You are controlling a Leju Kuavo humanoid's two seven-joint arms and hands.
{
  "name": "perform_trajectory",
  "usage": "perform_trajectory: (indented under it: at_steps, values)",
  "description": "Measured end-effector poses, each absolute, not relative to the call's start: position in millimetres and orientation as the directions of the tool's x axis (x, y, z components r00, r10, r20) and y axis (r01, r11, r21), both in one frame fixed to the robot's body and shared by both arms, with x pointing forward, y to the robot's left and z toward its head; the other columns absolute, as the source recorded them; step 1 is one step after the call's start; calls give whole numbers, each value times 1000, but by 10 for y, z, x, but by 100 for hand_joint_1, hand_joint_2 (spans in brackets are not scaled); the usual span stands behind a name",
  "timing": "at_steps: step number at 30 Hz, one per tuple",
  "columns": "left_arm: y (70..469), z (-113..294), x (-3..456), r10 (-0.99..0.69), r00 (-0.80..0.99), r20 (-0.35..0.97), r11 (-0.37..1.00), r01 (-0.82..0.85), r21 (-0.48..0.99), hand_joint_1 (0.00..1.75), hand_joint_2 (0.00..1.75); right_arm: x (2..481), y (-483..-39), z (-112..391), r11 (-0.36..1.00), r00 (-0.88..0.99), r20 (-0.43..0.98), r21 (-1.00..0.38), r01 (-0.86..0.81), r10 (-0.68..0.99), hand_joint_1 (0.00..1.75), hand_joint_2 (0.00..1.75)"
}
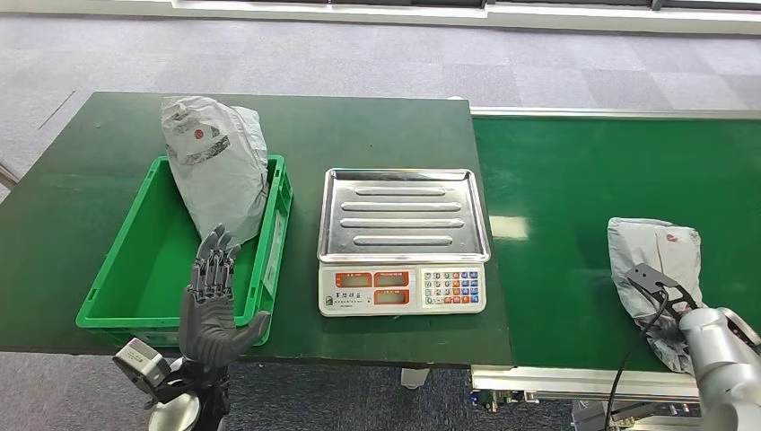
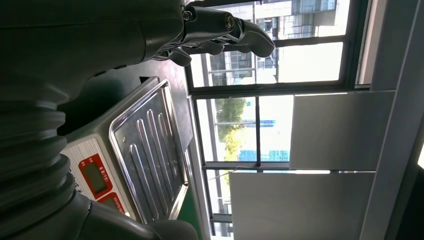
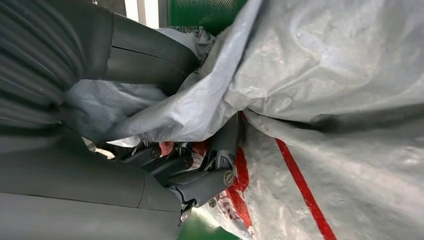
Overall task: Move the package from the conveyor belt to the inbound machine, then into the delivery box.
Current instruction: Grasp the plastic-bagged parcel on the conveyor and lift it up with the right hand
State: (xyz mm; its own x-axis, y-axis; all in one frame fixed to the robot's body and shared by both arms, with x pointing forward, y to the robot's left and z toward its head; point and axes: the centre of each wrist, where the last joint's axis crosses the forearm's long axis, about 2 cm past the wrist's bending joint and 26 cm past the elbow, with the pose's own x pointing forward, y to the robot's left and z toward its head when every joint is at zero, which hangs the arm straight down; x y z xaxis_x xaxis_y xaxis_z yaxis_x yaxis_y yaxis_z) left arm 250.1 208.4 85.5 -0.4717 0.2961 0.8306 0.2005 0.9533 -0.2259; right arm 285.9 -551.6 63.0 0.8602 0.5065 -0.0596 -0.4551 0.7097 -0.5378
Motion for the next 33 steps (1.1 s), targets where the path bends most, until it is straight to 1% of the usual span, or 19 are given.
perform_trajectory:
  at_steps: [8,11,13,15,17,18,19,21,23,27,33]
  values:
    - [2077,868,2512,298,-471,830,953,201,-228,0,175,2861,-5520,633,697,859,-65,-555,-454,508,175,175]
    - [2075,870,2510,298,-471,830,953,201,-228,0,175,2866,-5525,639,683,860,-50,-585,-437,508,175,175]
    - [2075,873,2497,296,-469,832,953,197,-229,0,175,2879,-5527,647,662,862,17,-649,-376,507,175,175]
    - [2082,883,2459,290,-469,834,956,184,-228,0,175,2941,-5518,694,615,840,173,-757,-221,515,175,175]
    - [2093,907,2410,280,-475,834,959,167,-227,0,175,3101,-5484,834,531,752,351,-847,2,558,175,175]
    - [2095,924,2391,277,-480,833,961,160,-227,0,175,3212,-5453,935,488,686,422,-866,111,593,175,175]
    - [2094,943,2378,274,-485,830,962,153,-228,0,175,3331,-5412,1049,449,609,479,-867,217,632,175,175]
    - [2088,979,2374,270,-497,825,963,143,-229,0,175,3574,-5287,1281,402,447,552,-828,390,704,175,175]
    - [2080,1012,2395,264,-511,818,964,135,-228,0,175,3801,-5104,1486,405,310,590,-770,493,745,175,175]
    - [2071,1087,2479,255,-540,802,967,129,-220,0,175,4159,-4637,1786,458,120,607,-700,548,785,175,175]
    - [2061,1176,2601,252,-566,785,968,139,-210,0,175,4530,-3774,2136,490,-94,521,-707,510,849,175,175]
